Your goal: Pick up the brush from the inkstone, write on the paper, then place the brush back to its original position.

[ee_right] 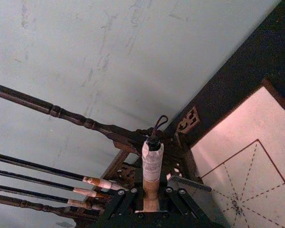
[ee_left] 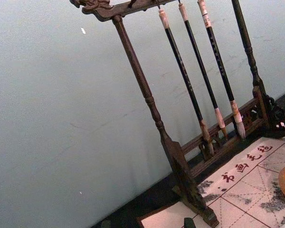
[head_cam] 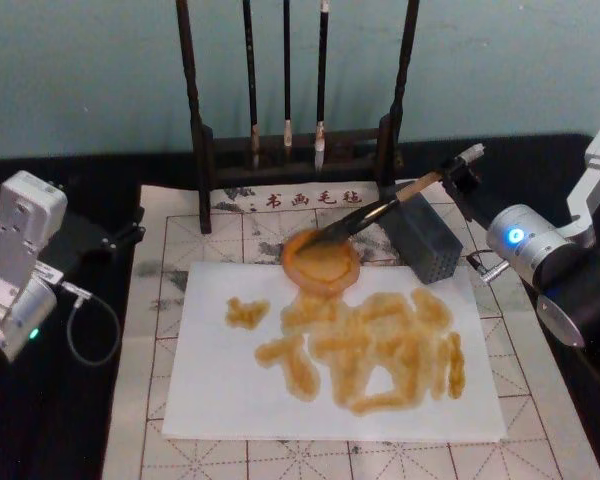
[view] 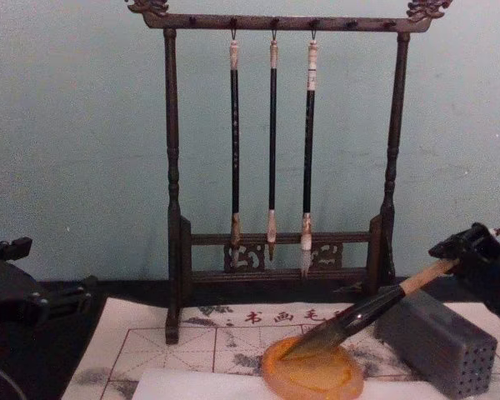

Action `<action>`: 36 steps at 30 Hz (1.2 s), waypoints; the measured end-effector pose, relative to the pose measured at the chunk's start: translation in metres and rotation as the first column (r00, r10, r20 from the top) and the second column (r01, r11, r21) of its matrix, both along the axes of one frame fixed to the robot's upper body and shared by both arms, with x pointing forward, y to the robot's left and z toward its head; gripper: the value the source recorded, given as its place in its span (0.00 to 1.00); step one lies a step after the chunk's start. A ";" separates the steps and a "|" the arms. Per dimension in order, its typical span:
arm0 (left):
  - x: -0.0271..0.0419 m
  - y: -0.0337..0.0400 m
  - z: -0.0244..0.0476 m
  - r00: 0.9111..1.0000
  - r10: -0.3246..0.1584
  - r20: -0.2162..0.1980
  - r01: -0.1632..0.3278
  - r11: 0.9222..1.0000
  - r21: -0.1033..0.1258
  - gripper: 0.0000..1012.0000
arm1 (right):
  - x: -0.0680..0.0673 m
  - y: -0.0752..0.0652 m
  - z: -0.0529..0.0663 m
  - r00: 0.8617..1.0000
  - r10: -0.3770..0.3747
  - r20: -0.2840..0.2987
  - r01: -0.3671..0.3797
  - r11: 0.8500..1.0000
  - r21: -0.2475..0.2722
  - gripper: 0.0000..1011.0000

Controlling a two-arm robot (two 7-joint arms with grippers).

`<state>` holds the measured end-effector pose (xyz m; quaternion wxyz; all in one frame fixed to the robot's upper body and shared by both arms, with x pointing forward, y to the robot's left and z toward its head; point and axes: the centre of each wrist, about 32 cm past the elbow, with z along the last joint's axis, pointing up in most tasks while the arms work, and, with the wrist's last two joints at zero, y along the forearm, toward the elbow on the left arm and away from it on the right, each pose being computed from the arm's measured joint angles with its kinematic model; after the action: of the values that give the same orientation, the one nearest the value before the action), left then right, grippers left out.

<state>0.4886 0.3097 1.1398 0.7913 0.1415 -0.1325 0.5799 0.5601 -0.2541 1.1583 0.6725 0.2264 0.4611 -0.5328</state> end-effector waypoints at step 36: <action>0.0000 0.0000 0.0000 1.000 0.000 0.000 0.000 1.000 0.000 0.99 | 0.000 -0.001 -0.001 1.000 -0.002 -0.005 0.002 1.000 -0.006 0.37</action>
<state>0.4886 0.3097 1.1398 0.7913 0.1415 -0.1325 0.5800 0.5604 -0.2548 1.1575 0.6715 0.2233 0.4610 -0.5354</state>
